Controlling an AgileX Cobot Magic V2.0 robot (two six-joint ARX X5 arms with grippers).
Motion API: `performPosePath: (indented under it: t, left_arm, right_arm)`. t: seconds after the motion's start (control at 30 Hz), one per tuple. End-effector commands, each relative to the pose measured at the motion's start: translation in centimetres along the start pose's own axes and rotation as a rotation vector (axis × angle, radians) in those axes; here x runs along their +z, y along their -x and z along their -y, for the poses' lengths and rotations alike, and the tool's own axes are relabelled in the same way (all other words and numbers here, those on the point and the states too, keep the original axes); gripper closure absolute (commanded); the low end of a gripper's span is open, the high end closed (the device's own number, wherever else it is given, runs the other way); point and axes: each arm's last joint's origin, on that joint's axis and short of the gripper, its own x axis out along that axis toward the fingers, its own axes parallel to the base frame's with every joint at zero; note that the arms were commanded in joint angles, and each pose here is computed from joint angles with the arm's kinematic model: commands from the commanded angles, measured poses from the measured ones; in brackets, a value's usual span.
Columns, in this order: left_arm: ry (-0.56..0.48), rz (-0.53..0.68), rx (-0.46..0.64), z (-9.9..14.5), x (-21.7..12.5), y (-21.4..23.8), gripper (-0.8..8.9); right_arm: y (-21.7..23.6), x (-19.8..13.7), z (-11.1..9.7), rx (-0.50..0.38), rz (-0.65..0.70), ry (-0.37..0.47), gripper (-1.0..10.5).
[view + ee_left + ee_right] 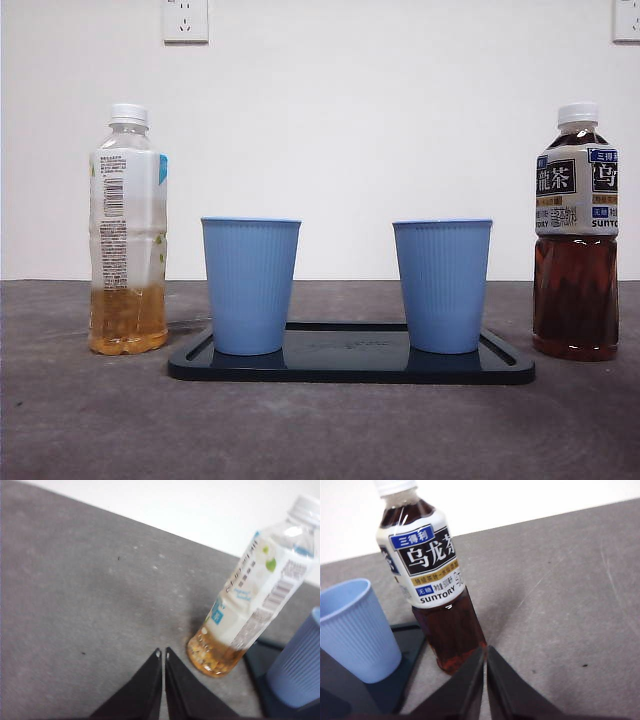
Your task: Pour the drink into the cup
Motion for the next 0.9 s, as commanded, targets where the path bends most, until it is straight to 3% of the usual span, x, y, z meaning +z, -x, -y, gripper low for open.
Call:
performPosePath:
  t: [0.03, 0.17, 0.47, 0.67, 0.9]
  left_arm:
    - [0.137, 0.009, -0.004, 0.1, 0.3, 0.1, 8.05]
    - [0.173, 0.042, -0.032, 0.8, 1.7, 0.7, 8.04]
    - [0.152, 0.120, -0.087, 2.9, 6.5, 2.9, 8.04]
    - [0.043, 0.015, -0.103, 4.1, 9.0, 3.6, 8.04]
    - [-0.056, -0.211, -0.192, 5.4, 11.2, 3.0, 8.04]
  right_arm:
    - [0.2, 0.7, -0.3, 0.014, 0.027, -0.086, 9.4]
    - [0.8, 2.4, -0.8, 0.028, 0.080, -0.095, 9.4]
    - [3.1, 7.0, -2.5, 0.063, 0.179, -0.075, 9.4]
    - [3.9, 9.4, -3.4, 0.067, 0.108, -0.031, 9.4]
    - [3.6, 11.4, -4.4, 0.154, -0.127, 0.057, 9.4]
